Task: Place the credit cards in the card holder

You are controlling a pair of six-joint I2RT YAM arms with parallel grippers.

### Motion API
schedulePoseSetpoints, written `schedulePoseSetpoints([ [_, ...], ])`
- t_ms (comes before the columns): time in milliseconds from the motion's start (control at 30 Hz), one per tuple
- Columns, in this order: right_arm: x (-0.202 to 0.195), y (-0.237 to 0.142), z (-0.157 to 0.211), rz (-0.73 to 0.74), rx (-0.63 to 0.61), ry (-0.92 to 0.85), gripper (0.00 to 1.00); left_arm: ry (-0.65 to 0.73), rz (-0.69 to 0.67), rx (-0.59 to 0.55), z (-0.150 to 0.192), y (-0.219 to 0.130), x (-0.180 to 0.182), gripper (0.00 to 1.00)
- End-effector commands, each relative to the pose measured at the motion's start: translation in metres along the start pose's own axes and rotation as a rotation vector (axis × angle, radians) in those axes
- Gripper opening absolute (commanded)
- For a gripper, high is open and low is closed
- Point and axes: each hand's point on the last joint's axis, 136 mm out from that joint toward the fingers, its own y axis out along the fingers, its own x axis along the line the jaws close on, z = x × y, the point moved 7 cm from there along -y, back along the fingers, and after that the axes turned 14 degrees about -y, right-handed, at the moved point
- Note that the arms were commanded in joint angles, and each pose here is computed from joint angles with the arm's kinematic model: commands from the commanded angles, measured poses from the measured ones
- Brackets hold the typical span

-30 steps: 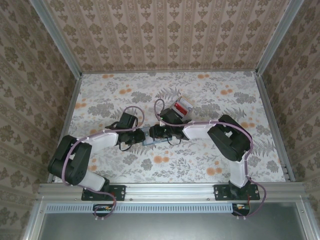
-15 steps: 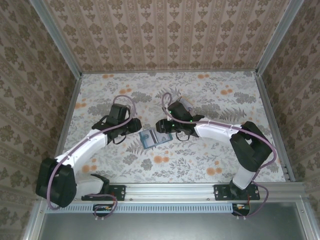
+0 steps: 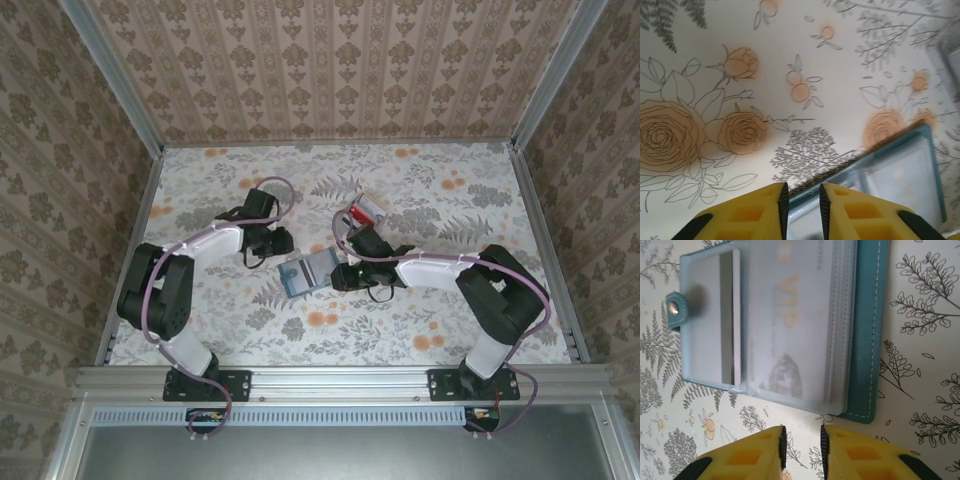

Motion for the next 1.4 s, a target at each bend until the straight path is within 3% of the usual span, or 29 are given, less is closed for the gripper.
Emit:
schedulePoseSetpoints([
  [0, -0.001, 0.013, 0.003, -0.016, 0.025, 0.002, 0.27, 0.007, 0.001, 0.078, 0.015, 0.009, 0.009, 0.25],
  [167, -0.006, 0.029, -0.015, -0.021, 0.007, 0.021, 0.27, -0.039, -0.019, 0.104, 0.041, 0.007, 0.026, 0.21],
  [400, -0.006, 0.057, -0.069, -0.040, -0.032, -0.003, 0.27, -0.070, -0.036, 0.102, 0.079, -0.003, 0.036, 0.20],
  [567, 0.002, 0.075, -0.099, -0.091, -0.017, -0.037, 0.27, -0.076, -0.018, 0.076, 0.097, -0.005, 0.026, 0.20],
  [767, 0.005, 0.062, -0.114, -0.111, -0.035, -0.062, 0.27, -0.061, 0.030, 0.061, 0.109, 0.000, 0.003, 0.20],
  [933, 0.004, 0.031, -0.125, -0.108, -0.072, -0.089, 0.28, -0.010, 0.061, 0.051, 0.103, 0.000, -0.020, 0.26],
  [1067, 0.009, 0.006, -0.123, -0.117, -0.094, -0.111, 0.29, 0.035, 0.019, -0.010, 0.086, -0.020, -0.025, 0.30],
  [1367, 0.018, -0.014, -0.079, -0.159, -0.056, -0.092, 0.30, -0.078, 0.001, -0.119, 0.042, -0.057, 0.021, 0.36],
])
